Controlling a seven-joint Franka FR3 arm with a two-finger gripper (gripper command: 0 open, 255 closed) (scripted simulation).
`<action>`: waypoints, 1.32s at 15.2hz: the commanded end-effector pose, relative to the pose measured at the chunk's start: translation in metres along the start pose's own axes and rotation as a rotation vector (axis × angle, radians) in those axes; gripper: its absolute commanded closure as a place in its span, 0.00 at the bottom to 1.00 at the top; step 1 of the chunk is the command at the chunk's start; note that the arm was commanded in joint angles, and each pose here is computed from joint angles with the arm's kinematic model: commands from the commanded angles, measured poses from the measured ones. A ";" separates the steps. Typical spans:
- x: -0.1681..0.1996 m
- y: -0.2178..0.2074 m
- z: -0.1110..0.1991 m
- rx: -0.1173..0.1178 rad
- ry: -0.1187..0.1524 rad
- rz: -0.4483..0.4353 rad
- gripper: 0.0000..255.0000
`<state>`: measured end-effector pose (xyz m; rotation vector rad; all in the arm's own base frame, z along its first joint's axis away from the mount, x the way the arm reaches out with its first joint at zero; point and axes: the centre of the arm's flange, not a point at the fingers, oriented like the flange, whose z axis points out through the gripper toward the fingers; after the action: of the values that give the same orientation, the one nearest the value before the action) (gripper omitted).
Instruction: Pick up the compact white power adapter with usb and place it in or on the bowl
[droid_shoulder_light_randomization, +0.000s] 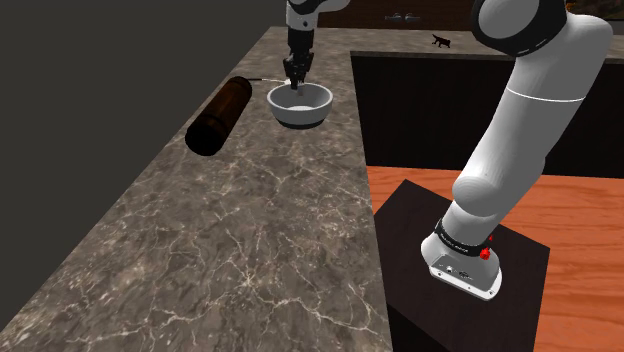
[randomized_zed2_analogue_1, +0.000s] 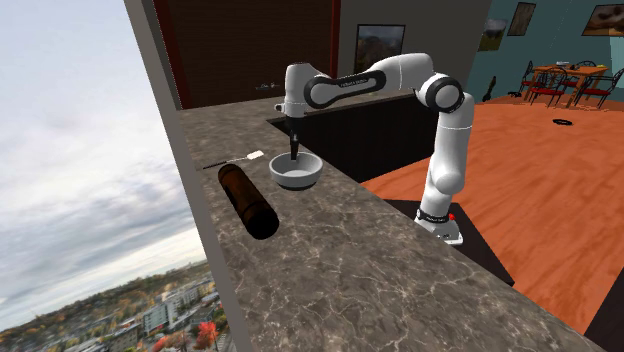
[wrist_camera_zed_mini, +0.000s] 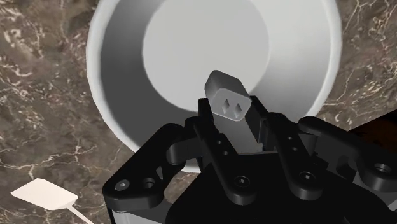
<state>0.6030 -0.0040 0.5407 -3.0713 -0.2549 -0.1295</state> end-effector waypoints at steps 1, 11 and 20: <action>0.000 0.000 0.000 0.000 0.000 0.000 1.00; 0.000 0.000 -0.026 0.000 0.000 0.000 0.00; 0.000 0.000 -0.050 0.000 0.000 0.000 0.00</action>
<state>0.5991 -0.0072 0.5901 -3.0713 -0.2549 -0.1299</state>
